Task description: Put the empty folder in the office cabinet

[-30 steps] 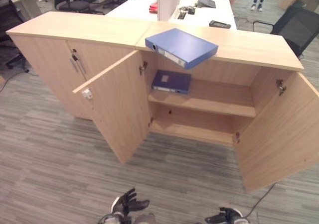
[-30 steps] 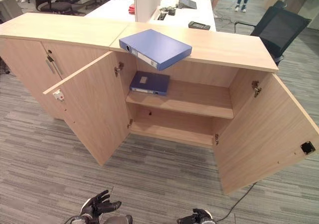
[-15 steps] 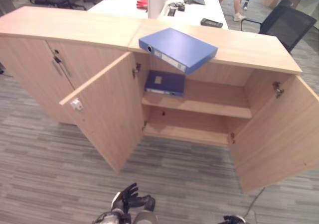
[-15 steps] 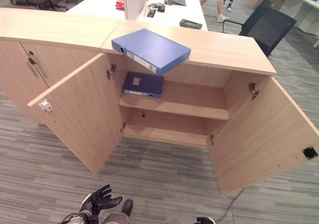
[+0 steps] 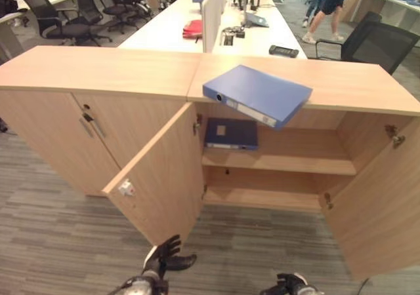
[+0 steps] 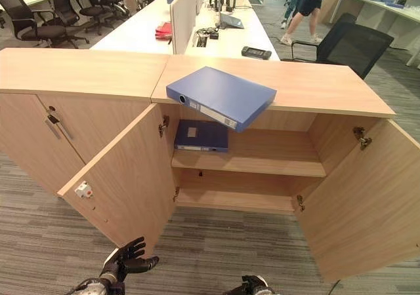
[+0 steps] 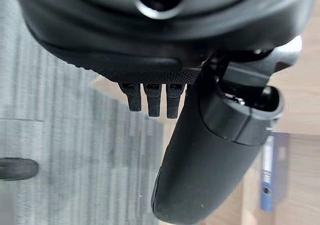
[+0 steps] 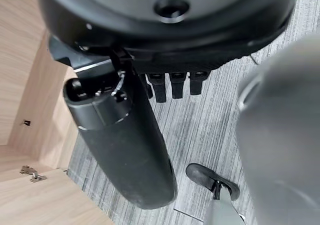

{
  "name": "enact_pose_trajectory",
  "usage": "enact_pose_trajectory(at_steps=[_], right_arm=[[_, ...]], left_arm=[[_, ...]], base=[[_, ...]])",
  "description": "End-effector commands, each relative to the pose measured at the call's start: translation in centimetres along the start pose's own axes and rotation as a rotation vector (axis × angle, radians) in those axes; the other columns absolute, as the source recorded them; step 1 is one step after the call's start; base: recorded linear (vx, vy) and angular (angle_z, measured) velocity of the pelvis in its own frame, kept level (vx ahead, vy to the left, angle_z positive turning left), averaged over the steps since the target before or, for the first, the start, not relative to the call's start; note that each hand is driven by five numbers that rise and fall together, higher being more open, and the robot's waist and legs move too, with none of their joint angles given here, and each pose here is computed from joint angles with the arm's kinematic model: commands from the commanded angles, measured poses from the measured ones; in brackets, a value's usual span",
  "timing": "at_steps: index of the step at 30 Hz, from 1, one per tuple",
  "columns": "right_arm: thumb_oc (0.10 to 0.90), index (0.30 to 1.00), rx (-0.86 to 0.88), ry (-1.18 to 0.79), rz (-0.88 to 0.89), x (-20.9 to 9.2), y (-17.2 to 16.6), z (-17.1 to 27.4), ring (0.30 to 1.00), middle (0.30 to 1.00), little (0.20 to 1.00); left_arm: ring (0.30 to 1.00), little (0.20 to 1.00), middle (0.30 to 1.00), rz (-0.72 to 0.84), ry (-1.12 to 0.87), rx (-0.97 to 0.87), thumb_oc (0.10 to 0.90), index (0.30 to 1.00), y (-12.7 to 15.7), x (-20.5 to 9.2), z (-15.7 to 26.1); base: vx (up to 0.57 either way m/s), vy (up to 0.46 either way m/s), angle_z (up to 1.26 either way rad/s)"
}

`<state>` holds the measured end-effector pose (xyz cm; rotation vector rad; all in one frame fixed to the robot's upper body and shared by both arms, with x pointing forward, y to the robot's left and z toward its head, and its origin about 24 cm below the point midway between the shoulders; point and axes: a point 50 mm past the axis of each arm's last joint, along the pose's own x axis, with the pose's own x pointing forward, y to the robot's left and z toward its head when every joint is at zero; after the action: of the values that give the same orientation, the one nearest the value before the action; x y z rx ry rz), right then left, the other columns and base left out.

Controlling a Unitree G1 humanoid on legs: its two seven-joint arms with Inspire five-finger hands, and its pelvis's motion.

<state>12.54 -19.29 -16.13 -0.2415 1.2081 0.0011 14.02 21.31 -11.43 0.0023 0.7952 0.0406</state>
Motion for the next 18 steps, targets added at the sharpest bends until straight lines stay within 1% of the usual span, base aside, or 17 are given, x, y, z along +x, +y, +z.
enact_pose_trajectory(at_steps=[1,3,5,10,14,18], right_arm=[[0.800,0.900,0.039,-0.070,-0.072,0.1,-2.3,2.4,0.900,0.900,0.900],[0.800,0.900,0.045,-0.082,-0.074,0.1,-2.3,2.8,0.900,0.900,0.900],[0.800,0.900,0.046,-0.092,-0.071,0.1,-2.0,3.2,0.900,0.900,0.900],[0.800,0.900,0.020,-0.040,-0.079,0.1,-2.2,1.5,0.900,0.900,0.900],[0.800,0.900,0.008,-0.031,-0.092,0.0,-2.7,0.9,0.900,0.900,0.900],[0.800,0.900,0.018,-0.025,-0.113,-0.1,-3.4,0.4,0.900,0.900,0.900]], left_arm=[[0.900,0.900,0.900,-0.059,-0.176,0.024,0.800,0.900,-1.0,0.1,3.6],[0.900,0.900,0.900,-0.043,-0.164,0.019,0.800,0.900,-0.9,0.1,3.2],[0.900,0.900,0.900,-0.018,-0.144,0.012,0.800,0.900,-0.5,0.2,2.8],[0.900,0.900,0.900,-0.020,-0.100,0.007,0.800,0.900,-0.7,0.2,1.8],[0.900,0.900,0.900,-0.020,-0.088,0.005,0.800,0.900,-0.6,0.2,1.7],[0.900,0.900,0.900,-0.013,-0.085,-0.011,0.800,0.900,-0.6,0.2,1.7]], base=[[0.15,-0.059,0.01],[0.14,-0.062,0.40],[0.35,-0.190,0.47],[0.36,-0.223,0.36],[0.22,-0.186,0.28],[0.16,-0.166,-0.02]])
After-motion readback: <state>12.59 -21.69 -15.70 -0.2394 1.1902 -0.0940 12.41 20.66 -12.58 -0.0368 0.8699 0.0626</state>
